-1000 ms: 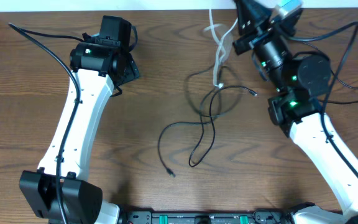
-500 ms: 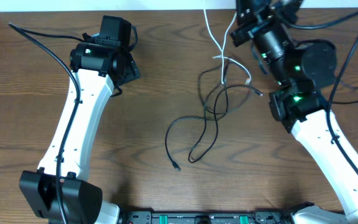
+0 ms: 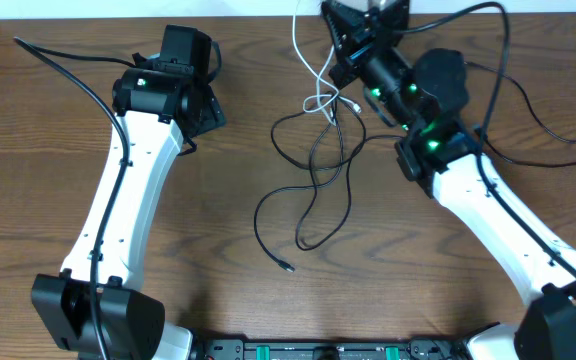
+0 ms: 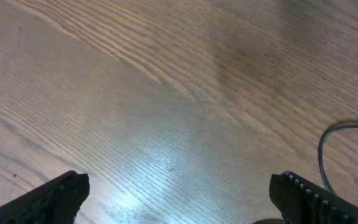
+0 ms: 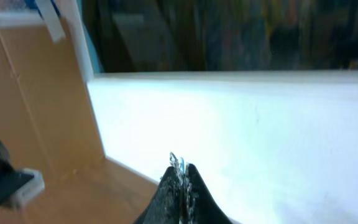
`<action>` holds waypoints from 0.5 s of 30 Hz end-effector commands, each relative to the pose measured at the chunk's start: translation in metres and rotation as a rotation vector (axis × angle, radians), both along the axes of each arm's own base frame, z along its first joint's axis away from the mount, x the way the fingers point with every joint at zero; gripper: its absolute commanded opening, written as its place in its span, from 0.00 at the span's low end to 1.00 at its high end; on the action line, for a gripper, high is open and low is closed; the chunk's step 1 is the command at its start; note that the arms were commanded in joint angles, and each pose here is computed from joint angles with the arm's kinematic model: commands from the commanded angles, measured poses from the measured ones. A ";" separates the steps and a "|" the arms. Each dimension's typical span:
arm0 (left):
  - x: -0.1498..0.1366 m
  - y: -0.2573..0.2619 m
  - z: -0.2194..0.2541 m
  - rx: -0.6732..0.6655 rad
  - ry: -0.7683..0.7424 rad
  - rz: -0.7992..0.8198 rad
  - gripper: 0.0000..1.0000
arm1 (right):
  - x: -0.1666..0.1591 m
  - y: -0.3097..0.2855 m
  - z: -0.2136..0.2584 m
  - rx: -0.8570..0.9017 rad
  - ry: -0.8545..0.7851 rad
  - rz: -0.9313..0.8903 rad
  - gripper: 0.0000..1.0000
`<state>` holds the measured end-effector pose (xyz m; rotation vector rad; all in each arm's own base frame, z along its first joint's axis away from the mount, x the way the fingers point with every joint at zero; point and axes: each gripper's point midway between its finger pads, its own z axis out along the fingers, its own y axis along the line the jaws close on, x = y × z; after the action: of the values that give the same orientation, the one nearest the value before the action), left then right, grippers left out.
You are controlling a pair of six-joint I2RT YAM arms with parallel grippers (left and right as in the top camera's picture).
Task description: Untangle cables
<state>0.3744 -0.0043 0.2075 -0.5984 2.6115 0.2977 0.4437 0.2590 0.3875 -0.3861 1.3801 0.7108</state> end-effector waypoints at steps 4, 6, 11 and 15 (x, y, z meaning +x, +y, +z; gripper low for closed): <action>-0.001 0.004 0.001 0.014 0.001 0.003 0.98 | -0.018 0.032 -0.010 -0.015 0.065 0.104 0.01; -0.001 0.004 0.001 0.014 0.001 0.003 0.98 | -0.018 0.036 -0.028 -0.059 0.118 0.103 0.01; -0.001 0.004 0.001 0.014 0.001 0.003 0.98 | -0.021 0.038 -0.061 -0.119 0.249 0.118 0.01; -0.001 0.004 0.001 0.014 0.001 0.003 0.98 | -0.038 0.052 -0.072 -0.123 0.315 0.220 0.01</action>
<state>0.3743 -0.0043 0.2074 -0.5984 2.6118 0.2979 0.4224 0.2990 0.3098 -0.4992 1.6933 0.7998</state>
